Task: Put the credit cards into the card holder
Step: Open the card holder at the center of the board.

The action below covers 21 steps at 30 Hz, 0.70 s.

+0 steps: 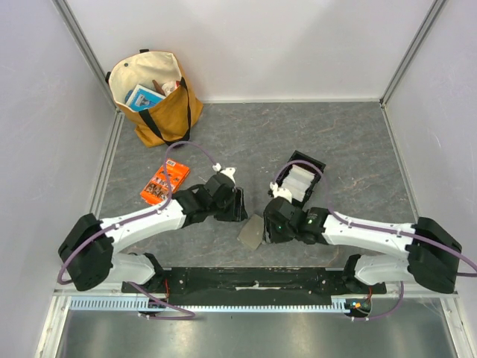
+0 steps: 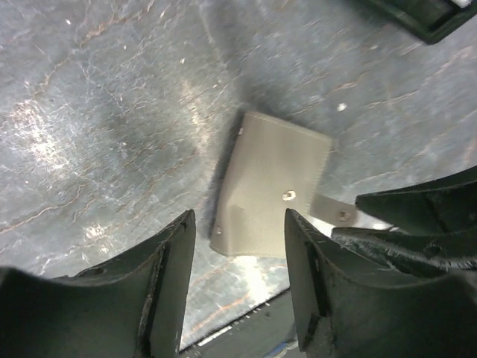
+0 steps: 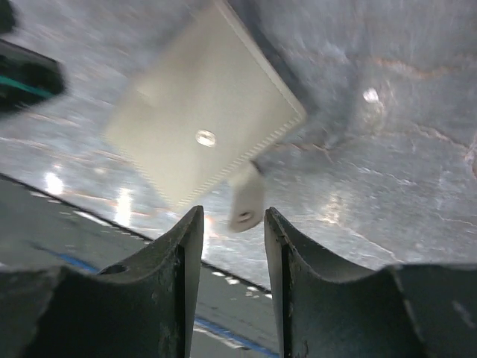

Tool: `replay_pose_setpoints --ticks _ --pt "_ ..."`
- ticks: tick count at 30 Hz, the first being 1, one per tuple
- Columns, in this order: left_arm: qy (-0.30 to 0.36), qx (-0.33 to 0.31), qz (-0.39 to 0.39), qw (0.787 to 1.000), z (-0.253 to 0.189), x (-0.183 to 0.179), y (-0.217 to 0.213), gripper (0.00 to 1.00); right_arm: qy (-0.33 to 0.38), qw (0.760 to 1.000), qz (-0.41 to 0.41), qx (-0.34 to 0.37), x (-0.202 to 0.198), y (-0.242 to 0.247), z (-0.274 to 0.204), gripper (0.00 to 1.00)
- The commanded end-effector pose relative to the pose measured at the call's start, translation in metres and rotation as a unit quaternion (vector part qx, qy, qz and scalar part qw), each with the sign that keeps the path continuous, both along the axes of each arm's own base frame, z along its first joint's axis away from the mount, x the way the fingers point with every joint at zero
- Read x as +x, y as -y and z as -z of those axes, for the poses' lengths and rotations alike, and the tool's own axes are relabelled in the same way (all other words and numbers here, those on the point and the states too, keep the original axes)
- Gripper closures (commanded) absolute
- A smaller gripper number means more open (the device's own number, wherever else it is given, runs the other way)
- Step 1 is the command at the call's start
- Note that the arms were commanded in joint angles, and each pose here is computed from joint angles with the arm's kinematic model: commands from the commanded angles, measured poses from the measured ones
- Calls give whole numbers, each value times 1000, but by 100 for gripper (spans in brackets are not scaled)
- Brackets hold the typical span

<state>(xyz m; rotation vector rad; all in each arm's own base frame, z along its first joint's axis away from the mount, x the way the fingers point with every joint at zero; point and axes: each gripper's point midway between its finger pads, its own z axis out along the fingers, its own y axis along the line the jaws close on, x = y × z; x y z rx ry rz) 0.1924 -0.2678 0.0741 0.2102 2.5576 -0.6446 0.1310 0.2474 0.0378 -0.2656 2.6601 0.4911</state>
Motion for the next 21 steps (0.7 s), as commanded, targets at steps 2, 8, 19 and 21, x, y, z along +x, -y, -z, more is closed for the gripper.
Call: replay_pose_setpoints --ticks 2,8,19,21 --pt "10 12 9 1000 -38 -4 -13 36 59 994 72 54 29 -11 -70 54" --pt "21 29 13 999 -30 4 -18 33 38 985 67 156 25 -46 -64 63" --pt "0 23 16 1000 -8 -1 -14 41 -15 994 70 86 13 -40 -8 75" --pt "0 23 15 1000 -5 -2 -14 42 -17 993 78 82 10 -30 -7 76"
